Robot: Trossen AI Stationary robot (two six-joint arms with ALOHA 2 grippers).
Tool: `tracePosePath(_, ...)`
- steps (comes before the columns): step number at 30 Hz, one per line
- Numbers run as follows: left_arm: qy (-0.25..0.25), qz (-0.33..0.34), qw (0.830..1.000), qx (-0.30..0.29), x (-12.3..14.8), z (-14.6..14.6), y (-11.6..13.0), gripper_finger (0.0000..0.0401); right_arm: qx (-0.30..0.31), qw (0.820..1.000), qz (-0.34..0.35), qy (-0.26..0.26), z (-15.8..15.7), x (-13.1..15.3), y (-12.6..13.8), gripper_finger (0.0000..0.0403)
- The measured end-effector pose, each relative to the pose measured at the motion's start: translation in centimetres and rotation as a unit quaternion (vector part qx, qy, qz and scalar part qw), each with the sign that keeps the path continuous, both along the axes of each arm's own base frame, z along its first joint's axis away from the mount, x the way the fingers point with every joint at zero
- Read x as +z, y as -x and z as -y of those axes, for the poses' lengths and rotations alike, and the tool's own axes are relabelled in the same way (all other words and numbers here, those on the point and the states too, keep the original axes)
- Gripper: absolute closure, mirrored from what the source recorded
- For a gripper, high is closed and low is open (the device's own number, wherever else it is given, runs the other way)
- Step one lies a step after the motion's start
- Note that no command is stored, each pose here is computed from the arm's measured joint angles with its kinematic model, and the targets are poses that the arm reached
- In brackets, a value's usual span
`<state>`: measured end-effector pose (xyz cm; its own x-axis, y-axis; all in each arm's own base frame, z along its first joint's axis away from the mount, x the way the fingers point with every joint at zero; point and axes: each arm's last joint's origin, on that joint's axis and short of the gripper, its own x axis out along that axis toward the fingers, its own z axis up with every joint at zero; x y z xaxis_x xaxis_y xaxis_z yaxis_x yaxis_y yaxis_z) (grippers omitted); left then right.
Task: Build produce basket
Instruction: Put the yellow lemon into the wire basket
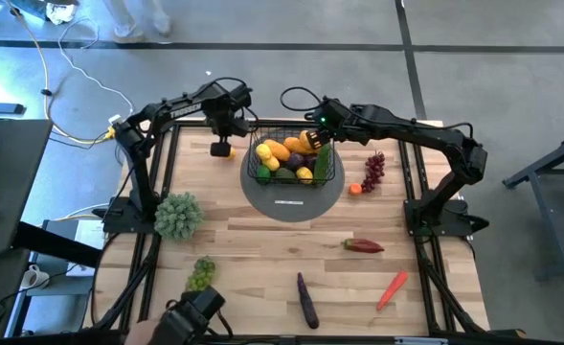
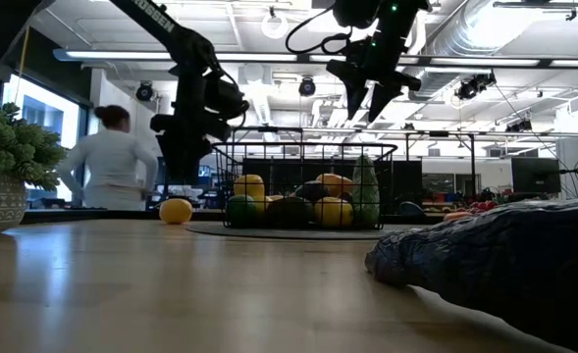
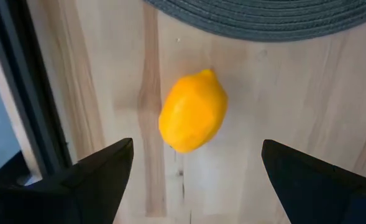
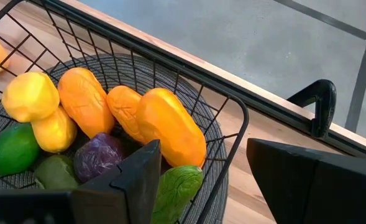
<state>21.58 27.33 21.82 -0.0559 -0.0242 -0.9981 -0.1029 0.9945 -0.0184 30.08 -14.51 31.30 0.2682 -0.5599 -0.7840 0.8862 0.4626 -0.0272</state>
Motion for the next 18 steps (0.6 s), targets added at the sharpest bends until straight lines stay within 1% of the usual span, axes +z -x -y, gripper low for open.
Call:
tracePosePath(3, 0.006, -0.003, 1.0, 0.0, -0.4, 0.0, 0.0, 0.0055, 0.0, 1.0, 0.0, 0.0, 0.0, 0.0, 0.0, 0.0182)
tracePosePath(7, 0.028, -0.008, 1.0, -0.006, -1.7, 0.5, 0.4, 0.0055, 0.0, 1.0, 0.0, 0.0, 0.0, 0.0, 0.0, 0.0182)
tracePosePath(10, 0.031, -0.013, 0.999, -0.008, -2.3, 0.7, 0.6, 0.0055, 0.0, 1.0, 0.0, 0.0, 0.0, 0.0, 0.0, 0.0182)
tracePosePath(18, 0.005, -0.008, 1.0, 0.004, -3.6, 0.6, 0.5, 0.0055, 0.0, 1.0, 0.0, 0.0, 0.0, 0.0, 0.0, 0.0182)
